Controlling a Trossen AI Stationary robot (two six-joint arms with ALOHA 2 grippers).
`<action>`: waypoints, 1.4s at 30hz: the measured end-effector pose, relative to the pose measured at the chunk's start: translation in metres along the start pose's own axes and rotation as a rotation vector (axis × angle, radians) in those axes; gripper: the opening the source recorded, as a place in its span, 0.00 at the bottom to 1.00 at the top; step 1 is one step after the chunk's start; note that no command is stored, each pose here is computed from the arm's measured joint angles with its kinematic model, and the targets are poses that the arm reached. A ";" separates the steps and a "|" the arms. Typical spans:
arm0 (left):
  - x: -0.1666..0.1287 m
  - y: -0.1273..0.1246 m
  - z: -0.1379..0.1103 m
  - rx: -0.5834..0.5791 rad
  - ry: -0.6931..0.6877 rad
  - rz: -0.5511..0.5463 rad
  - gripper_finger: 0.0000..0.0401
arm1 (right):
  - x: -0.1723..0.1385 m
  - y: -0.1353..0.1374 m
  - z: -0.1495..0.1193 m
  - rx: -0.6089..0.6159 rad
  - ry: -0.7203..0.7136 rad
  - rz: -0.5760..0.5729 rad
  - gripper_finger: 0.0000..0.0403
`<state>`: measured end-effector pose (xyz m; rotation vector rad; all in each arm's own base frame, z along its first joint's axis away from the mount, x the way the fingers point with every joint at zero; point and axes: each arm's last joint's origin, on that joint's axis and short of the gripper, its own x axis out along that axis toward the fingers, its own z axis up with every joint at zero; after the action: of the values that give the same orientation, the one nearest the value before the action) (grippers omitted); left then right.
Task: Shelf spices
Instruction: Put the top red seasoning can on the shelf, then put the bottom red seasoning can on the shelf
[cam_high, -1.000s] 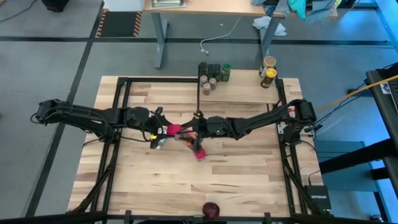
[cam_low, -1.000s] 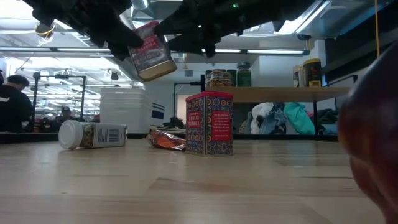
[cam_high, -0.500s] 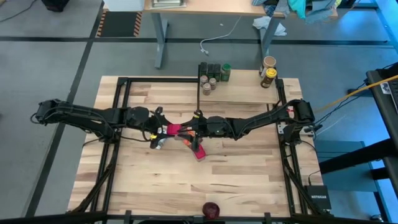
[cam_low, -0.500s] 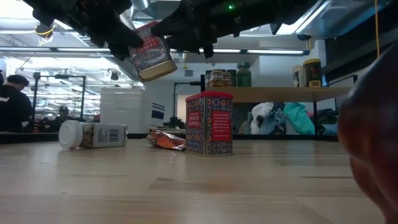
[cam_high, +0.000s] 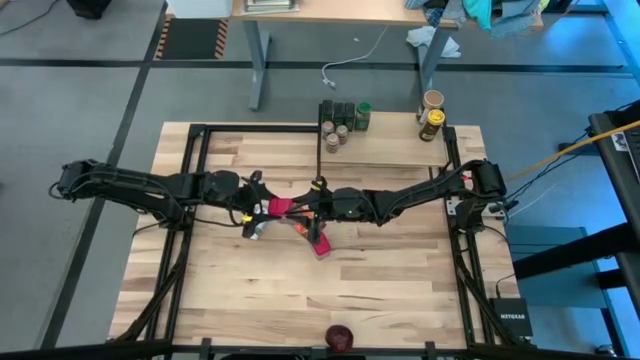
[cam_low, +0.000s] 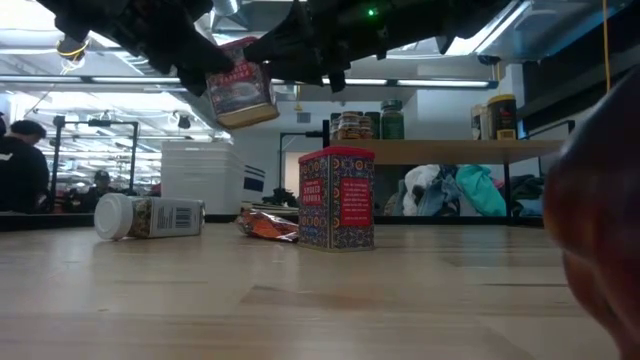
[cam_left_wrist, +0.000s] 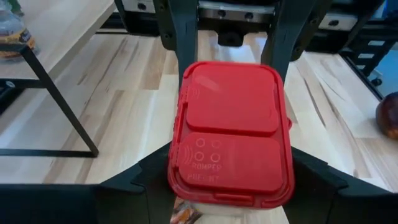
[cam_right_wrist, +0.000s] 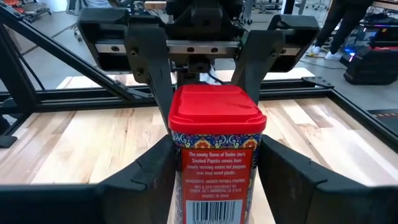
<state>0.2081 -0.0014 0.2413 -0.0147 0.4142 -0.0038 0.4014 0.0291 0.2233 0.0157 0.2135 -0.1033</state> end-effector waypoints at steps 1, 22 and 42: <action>0.000 0.000 0.000 -0.002 -0.003 0.001 0.56 | 0.000 0.000 0.000 0.000 0.002 -0.003 0.49; 0.000 0.002 0.002 -0.018 -0.026 0.073 0.62 | -0.002 -0.003 -0.002 -0.025 0.035 -0.072 0.48; -0.001 0.005 -0.002 0.018 0.024 0.068 0.72 | -0.030 -0.009 0.027 -0.068 0.067 -0.128 0.08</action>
<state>0.2064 0.0032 0.2399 0.0173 0.4387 0.0592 0.3765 0.0230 0.2561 -0.0624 0.2846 -0.2235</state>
